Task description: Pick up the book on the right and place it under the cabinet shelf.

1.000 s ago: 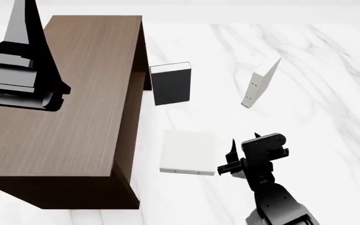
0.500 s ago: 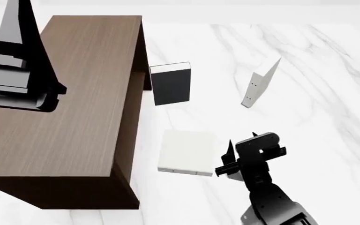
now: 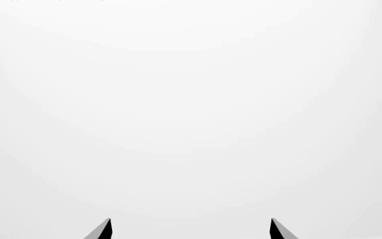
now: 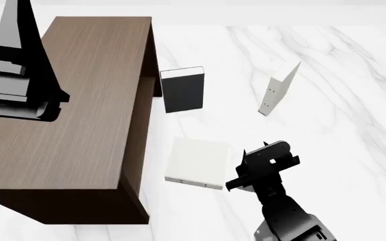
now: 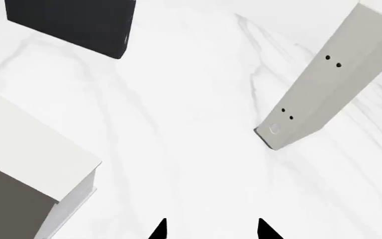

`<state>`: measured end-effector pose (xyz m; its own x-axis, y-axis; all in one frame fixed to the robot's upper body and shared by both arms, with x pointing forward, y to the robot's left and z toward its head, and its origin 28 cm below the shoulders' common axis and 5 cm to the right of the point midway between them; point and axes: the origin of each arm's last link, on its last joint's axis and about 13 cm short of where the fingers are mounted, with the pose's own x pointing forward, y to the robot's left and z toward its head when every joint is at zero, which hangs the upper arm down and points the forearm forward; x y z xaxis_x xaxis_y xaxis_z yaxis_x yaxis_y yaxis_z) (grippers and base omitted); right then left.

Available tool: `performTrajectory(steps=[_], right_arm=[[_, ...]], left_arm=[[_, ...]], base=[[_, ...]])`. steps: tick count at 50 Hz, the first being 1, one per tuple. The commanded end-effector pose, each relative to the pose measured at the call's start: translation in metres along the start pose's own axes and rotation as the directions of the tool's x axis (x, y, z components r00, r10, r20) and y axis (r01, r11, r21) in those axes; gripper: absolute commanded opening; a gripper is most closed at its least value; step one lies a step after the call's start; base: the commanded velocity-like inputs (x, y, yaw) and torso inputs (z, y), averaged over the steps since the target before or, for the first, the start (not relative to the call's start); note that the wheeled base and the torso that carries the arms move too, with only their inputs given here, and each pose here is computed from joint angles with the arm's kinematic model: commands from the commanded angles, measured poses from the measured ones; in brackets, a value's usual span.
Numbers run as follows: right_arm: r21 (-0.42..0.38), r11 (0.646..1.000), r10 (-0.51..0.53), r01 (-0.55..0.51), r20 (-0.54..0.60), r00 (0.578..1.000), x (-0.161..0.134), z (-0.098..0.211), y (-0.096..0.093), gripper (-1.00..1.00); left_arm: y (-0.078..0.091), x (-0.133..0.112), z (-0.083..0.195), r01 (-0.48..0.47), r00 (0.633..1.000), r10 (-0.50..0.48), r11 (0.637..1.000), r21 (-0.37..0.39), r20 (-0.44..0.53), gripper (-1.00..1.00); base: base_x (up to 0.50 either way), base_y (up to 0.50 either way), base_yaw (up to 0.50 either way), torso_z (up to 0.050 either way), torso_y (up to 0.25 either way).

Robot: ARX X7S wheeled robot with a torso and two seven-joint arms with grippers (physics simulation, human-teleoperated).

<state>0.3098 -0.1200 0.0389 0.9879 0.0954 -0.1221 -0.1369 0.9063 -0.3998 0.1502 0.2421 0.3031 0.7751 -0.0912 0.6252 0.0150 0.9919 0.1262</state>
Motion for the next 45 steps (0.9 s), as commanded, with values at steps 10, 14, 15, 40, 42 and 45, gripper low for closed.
performTrajectory(steps=[10, 14, 15, 40, 42, 45], right_arm=[[0.051, 0.99, 0.134, -0.132, -0.043, 0.99, -0.002, -0.002, 0.026, 1.0], [0.048, 0.99, 0.132, -0.13, -0.041, 0.99, 0.0, 0.0, 0.026, 1.0], [0.048, 0.991, 0.131, -0.129, -0.04, 0.991, 0.001, 0.0, 0.026, 1.0], [0.044, 0.984, 0.173, -0.174, 0.017, 0.985, 0.01, 0.02, 0.037, 1.0], [0.044, 0.983, 0.176, -0.177, 0.024, 0.984, 0.011, 0.021, 0.038, 1.0], [0.044, 0.983, 0.179, -0.18, 0.033, 0.983, 0.012, 0.022, 0.038, 1.0]], left_arm=[[0.001, -0.001, 0.001, 0.0, 1.0, 0.0, 1.0, 0.002, 0.0, 1.0], [0.001, -0.001, 0.001, 0.0, 1.0, 0.0, 1.0, 0.002, 0.001, 1.0], [0.002, -0.002, 0.002, -0.001, 1.0, 0.001, 1.0, 0.002, 0.001, 1.0], [0.004, -0.002, -0.001, -0.006, 1.0, 0.006, 1.0, 0.003, -0.006, 1.0], [0.004, -0.002, -0.001, -0.006, 1.0, 0.006, 1.0, 0.003, -0.007, 1.0], [0.003, -0.002, -0.002, -0.005, 1.0, 0.005, 1.0, 0.003, -0.008, 1.0]], base=[[0.0, 0.0, 0.0, -0.001, -0.004], [0.0, 0.0, 0.0, 0.0, -0.003], [0.0, 0.0, 0.0, 0.0, 0.0], [0.0, 0.0, 0.0, -0.001, -0.002], [0.0, 0.0, 0.0, 0.0, -0.005], [0.0, 0.0, 0.0, 0.0, 0.0]])
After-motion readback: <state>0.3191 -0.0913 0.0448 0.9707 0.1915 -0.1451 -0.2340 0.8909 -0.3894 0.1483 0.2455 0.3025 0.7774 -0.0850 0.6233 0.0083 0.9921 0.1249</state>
